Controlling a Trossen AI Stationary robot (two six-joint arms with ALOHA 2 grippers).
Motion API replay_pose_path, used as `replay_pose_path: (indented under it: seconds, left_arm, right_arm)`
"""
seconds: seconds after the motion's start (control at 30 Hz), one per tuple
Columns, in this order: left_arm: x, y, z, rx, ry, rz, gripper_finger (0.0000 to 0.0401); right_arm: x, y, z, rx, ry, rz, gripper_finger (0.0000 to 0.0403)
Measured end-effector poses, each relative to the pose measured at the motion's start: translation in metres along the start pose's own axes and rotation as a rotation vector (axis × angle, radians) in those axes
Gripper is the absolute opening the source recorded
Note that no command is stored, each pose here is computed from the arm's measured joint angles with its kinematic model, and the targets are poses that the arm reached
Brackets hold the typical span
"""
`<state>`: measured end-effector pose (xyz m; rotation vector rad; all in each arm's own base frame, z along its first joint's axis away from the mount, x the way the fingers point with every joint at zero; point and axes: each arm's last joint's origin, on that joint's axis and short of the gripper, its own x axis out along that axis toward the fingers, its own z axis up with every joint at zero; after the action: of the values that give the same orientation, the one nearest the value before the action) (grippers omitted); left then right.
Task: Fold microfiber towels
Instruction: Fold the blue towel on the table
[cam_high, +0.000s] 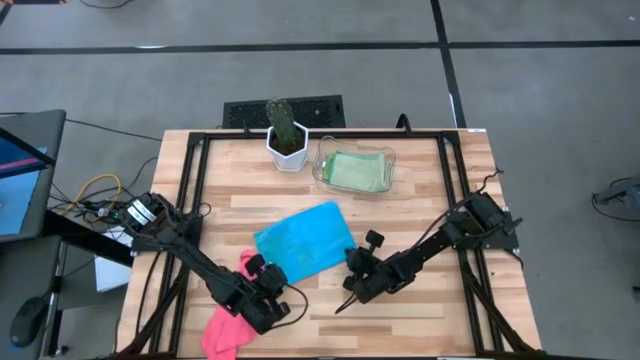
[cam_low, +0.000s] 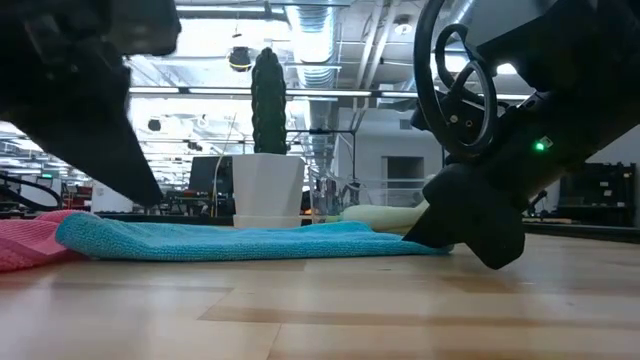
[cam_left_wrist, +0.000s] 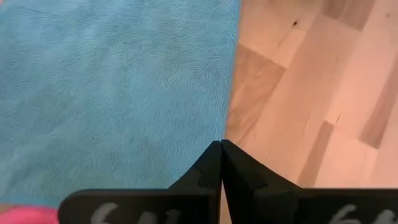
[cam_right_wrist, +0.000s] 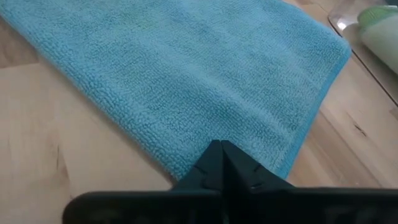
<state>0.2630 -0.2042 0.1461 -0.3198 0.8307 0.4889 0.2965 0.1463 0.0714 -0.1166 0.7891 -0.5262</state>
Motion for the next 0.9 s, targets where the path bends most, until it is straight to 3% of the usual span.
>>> replay_pose_path:
  seconds: [0.17, 0.37, 0.63, 0.8, 0.9]
  left_arm:
    - [-0.003, 0.005, -0.016, -0.017, -0.031, 0.054, 0.0000]
    - [-0.001, 0.013, -0.033, -0.091, -0.020, 0.057, 0.0000]
    - [0.006, 0.012, -0.043, -0.122, 0.032, 0.039, 0.0000]
    - [0.006, 0.012, -0.043, -0.107, 0.030, 0.037, 0.0000]
    - [0.006, 0.012, -0.043, -0.105, 0.030, 0.039, 0.0000]
  right_arm:
    - [0.000, 0.000, 0.000, -0.001, 0.000, 0.000, 0.0027]
    - [0.000, 0.000, -0.001, -0.004, 0.002, -0.002, 0.0013]
    - [-0.001, -0.001, 0.000, -0.003, 0.000, -0.002, 0.0030]
    - [-0.017, -0.010, 0.013, -0.093, -0.004, 0.031, 0.0017]
    - [-0.038, -0.023, 0.034, -0.092, -0.080, 0.003, 0.0018]
